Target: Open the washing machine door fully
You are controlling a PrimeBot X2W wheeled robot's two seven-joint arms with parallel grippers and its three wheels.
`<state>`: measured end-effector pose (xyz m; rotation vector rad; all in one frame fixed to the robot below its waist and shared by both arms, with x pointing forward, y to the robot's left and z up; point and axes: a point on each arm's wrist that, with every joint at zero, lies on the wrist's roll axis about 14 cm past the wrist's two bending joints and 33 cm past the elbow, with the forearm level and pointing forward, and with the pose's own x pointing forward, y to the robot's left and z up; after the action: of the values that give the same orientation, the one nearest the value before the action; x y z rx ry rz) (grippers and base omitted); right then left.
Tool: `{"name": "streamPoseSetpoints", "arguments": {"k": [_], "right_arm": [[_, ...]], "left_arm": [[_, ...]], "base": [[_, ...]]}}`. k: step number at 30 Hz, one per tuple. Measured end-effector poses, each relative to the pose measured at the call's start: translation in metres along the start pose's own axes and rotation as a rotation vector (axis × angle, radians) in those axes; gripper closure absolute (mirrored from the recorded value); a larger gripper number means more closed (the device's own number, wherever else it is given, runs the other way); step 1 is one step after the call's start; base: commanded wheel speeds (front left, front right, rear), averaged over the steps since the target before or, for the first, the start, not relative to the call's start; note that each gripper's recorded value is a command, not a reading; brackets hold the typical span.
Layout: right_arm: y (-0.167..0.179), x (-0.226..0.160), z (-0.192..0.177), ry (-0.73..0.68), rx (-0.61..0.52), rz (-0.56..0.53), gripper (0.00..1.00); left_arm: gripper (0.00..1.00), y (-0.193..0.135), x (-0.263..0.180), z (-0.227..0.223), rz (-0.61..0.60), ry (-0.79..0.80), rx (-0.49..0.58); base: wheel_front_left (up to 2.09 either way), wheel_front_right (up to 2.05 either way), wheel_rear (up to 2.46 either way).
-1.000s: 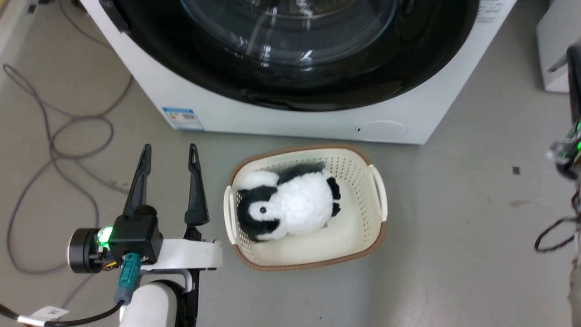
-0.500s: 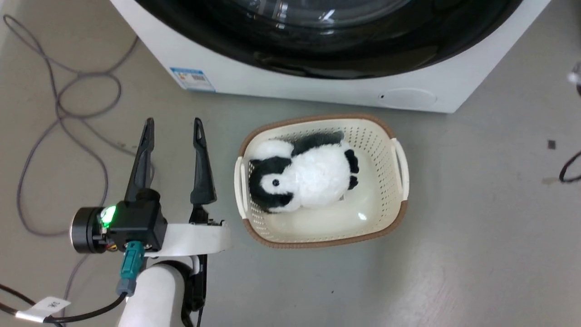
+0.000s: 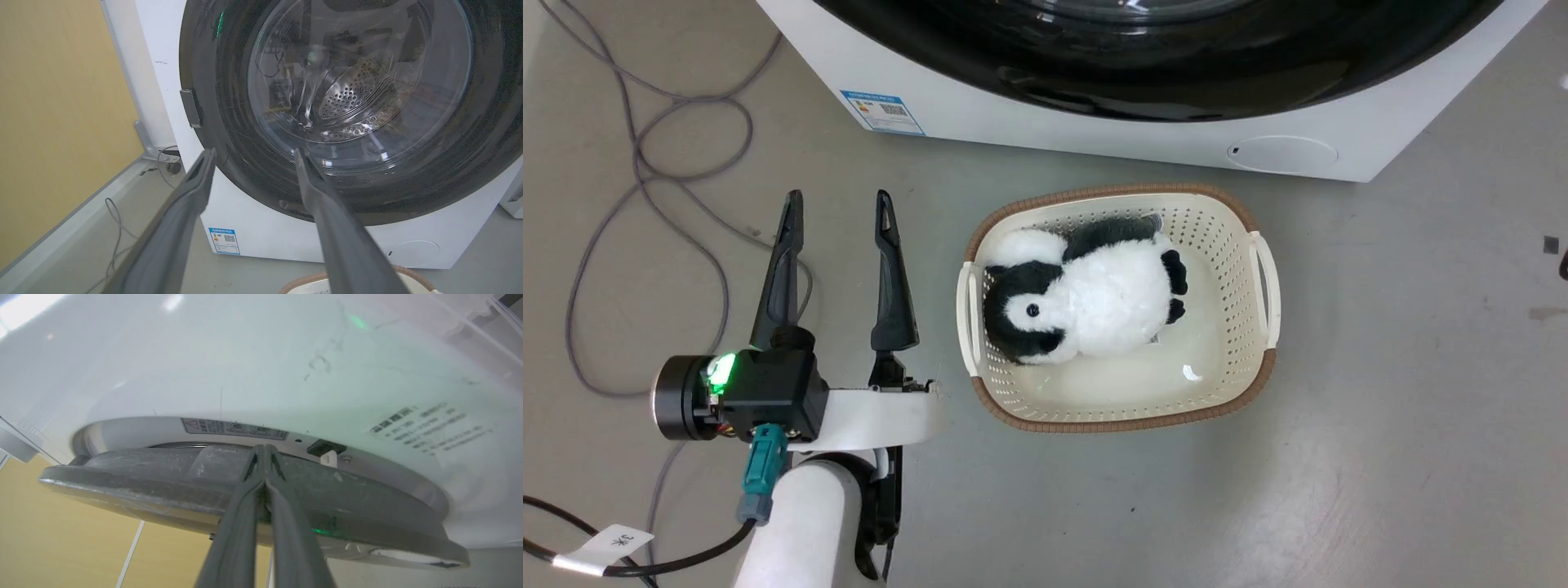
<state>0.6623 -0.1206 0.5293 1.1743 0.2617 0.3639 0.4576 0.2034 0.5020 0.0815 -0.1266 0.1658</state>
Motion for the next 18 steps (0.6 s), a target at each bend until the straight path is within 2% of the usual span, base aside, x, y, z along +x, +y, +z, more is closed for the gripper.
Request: {"name": "streamPoseSetpoints", "arguments": {"k": [18], "right_arm": [[0.008,-0.049,-0.028,0.132,-0.066,-0.011,1.0]], "left_arm": [[0.0,-0.004,-0.007,0.014,-0.015,-0.023,-0.026]], "base": [[0.0,0.0,0.0]]}}
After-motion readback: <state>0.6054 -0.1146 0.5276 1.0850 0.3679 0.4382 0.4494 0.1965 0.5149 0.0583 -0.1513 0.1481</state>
